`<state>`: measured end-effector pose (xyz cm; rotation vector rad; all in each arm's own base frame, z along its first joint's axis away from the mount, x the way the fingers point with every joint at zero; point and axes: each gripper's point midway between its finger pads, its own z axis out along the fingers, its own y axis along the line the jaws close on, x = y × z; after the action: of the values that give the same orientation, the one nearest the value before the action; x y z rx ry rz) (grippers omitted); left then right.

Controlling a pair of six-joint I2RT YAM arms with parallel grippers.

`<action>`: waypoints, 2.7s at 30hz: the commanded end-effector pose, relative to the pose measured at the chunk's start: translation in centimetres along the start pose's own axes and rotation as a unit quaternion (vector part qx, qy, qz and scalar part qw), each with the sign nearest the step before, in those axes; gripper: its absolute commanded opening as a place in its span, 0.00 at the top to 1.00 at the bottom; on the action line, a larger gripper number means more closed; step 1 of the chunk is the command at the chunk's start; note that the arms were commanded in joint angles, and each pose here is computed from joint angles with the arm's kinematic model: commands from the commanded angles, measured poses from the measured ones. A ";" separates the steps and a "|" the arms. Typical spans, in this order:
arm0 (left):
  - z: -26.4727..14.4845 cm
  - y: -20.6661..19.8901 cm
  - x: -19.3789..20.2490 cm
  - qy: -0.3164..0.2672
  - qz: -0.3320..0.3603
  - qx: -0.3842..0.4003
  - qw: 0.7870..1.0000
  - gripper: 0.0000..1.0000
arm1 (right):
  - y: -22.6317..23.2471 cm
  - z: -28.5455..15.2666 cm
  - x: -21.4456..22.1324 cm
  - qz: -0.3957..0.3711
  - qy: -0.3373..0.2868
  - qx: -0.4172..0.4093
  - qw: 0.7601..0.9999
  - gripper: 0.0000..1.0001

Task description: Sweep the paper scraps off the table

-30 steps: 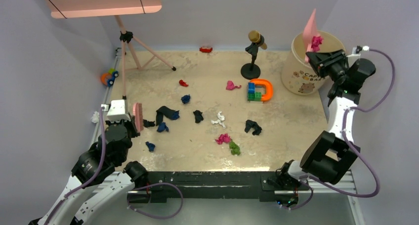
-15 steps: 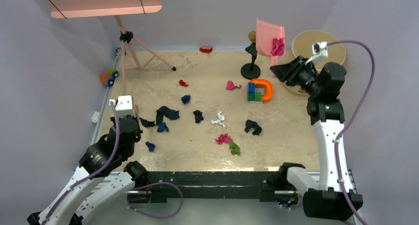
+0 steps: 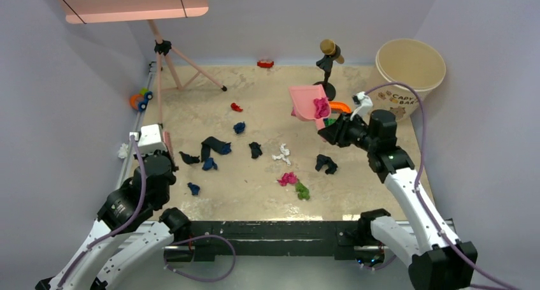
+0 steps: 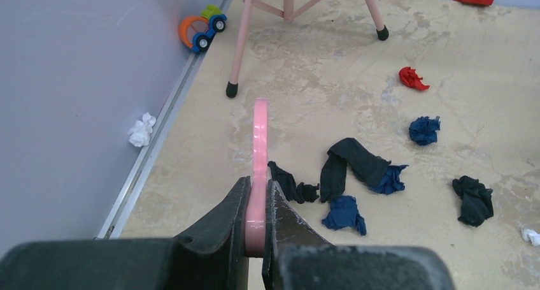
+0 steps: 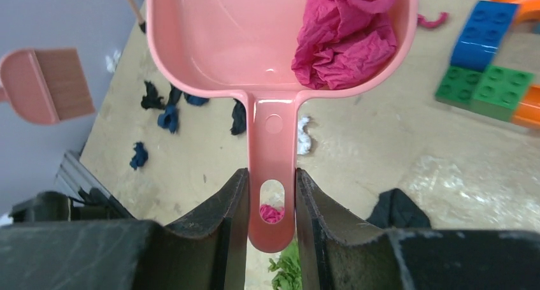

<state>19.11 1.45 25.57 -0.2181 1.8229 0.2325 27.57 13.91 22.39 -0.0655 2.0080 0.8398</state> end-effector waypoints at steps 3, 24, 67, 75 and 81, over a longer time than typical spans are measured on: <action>0.6 0.8 -0.8 -0.024 -0.004 -0.038 0.999 1.00 | 2.6 4.3 -0.9 -0.094 -0.024 0.006 0.995 1.00; 7.7 -9.0 5.3 0.168 0.285 -0.005 0.944 1.00 | 2.5 8.0 3.8 -0.135 -0.042 0.052 0.989 1.00; 4.0 -8.5 10.3 0.341 0.071 -0.230 0.909 1.00 | 1.3 5.7 2.2 -0.120 -0.101 0.088 0.984 1.00; 4.1 -18.7 8.5 0.360 -0.002 0.031 0.933 1.00 | 1.1 5.6 2.2 -0.119 -0.102 0.093 0.983 1.00; 0.7 -18.1 2.6 0.331 0.050 0.040 0.941 1.00 | 0.8 5.5 2.2 -0.119 -0.104 0.100 0.982 1.00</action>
<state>24.37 -14.58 16.92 -0.2618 2.5711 0.2318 29.65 18.74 17.89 -0.1389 1.8890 0.4747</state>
